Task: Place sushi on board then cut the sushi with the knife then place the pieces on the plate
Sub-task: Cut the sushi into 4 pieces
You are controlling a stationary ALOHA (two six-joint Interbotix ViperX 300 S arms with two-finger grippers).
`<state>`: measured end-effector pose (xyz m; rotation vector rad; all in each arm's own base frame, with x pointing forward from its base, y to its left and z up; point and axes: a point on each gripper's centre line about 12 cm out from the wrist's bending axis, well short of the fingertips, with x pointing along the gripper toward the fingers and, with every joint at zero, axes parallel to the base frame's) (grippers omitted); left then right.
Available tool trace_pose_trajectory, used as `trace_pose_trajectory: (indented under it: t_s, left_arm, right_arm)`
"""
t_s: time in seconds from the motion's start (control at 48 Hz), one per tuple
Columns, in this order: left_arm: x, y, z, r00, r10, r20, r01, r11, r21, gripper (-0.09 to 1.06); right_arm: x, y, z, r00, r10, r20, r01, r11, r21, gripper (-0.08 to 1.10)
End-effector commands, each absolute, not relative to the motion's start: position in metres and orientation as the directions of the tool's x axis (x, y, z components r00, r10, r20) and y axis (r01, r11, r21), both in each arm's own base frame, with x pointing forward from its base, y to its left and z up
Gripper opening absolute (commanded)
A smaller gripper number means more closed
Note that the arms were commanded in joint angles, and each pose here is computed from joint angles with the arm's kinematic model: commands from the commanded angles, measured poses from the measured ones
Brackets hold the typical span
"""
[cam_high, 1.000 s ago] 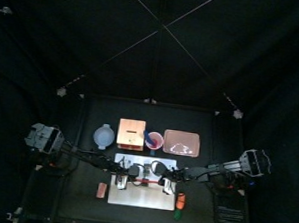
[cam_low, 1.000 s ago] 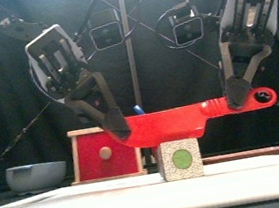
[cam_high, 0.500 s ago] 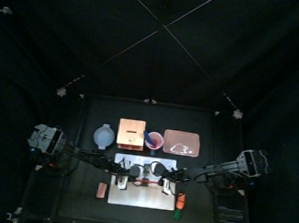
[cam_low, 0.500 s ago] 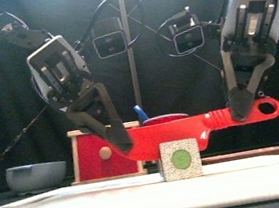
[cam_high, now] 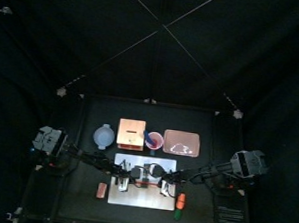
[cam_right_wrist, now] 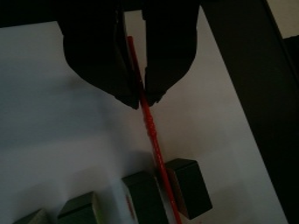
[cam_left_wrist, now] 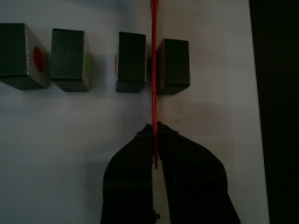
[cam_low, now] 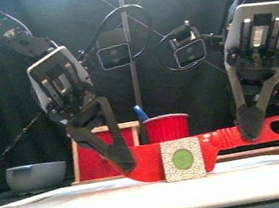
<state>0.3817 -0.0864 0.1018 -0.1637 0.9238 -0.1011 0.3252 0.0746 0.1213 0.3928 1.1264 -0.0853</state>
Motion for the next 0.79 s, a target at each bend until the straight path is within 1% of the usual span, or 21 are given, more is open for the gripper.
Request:
trace_pose_trajectory:
  t_s: [0.021,0.146,0.354,0.521,0.688,0.792]
  left_arm:
    - [0.378,-0.099,0.106,0.597,-0.181,-0.782,0.032,0.979,-0.202,0.36]
    - [0.377,-0.103,0.108,0.600,-0.189,-0.777,0.033,0.977,-0.212,0.36]
    - [0.379,-0.100,0.113,0.613,-0.187,-0.768,0.029,0.976,-0.214,0.37]
    - [0.379,-0.099,0.129,0.645,-0.193,-0.740,0.034,0.974,-0.224,0.42]
    - [0.377,-0.098,0.150,0.672,-0.203,-0.713,0.046,0.971,-0.233,0.51]
    - [0.373,-0.097,0.161,0.688,-0.207,-0.695,0.062,0.972,-0.228,0.56]
  right_arm:
    - [0.322,0.082,0.126,0.435,0.150,-0.888,0.262,0.922,0.284,0.32]
    - [0.322,0.086,0.127,0.436,0.157,-0.886,0.254,0.923,0.288,0.32]
    - [0.325,0.084,0.136,0.464,0.157,-0.872,0.245,0.923,0.296,0.32]
    - [0.325,0.083,0.152,0.504,0.158,-0.849,0.222,0.926,0.304,0.32]
    - [0.323,0.079,0.170,0.549,0.163,-0.820,0.210,0.923,0.324,0.32]
    - [0.319,0.076,0.180,0.564,0.160,-0.810,0.203,0.924,0.324,0.32]
